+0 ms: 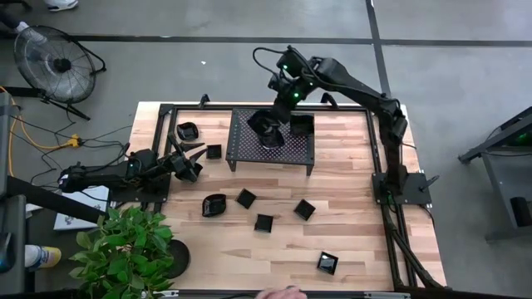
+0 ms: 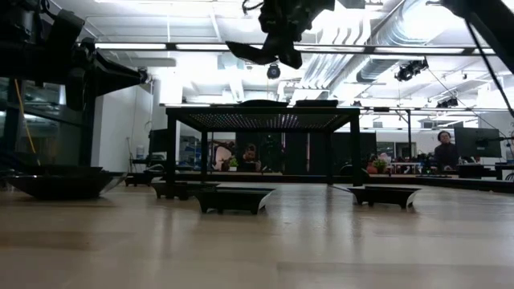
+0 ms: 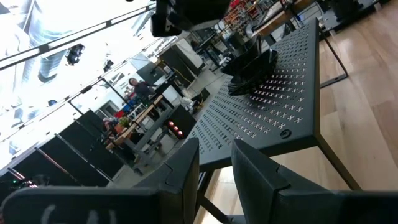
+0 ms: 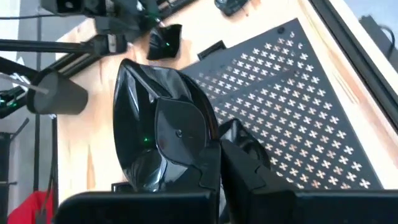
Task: Pick & Place Mini shaped plates
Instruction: Stack the leaf-shaped plate on the leaf-shaped plates on the shelf
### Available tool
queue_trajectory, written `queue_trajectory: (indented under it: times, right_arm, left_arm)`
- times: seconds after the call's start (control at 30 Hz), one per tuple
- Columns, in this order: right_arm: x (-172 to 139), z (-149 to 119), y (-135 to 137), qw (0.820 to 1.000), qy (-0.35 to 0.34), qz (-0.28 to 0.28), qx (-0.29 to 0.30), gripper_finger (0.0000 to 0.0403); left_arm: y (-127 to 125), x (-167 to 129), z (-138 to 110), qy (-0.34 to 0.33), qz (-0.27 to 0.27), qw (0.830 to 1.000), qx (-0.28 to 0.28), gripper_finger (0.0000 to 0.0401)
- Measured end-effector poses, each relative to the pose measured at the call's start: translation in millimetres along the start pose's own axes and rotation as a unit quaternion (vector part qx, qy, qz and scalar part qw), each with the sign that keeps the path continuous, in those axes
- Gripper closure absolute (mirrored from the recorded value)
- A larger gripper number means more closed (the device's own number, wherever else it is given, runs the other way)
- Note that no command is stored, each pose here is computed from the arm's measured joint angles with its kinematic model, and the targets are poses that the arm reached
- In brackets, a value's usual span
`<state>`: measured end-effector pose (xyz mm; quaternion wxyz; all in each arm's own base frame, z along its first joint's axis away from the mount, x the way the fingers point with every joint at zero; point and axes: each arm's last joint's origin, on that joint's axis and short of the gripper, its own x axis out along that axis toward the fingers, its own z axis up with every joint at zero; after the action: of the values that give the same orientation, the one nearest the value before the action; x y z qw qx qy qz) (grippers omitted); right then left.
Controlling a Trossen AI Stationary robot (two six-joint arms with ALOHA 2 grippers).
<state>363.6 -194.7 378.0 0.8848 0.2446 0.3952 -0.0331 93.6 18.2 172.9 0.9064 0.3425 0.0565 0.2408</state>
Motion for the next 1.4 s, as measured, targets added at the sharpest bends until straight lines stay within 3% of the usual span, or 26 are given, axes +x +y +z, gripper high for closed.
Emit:
queue_trajectory:
  times: [0.83, 1.4]
  right_arm:
    - [42.5, -13.1, -41.1, 0.989, 0.112, -0.018, 0.099, 0.0403]
    - [44.9, -18.9, -42.2, 0.984, 0.142, -0.011, 0.106, 0.0403]
  left_arm:
    - [0.0, 0.0, 0.0, 0.000, 0.000, 1.000, 0.000, 0.0309]
    - [0.0, 0.0, 0.0, 0.000, 0.000, 1.000, 0.000, 0.0309]
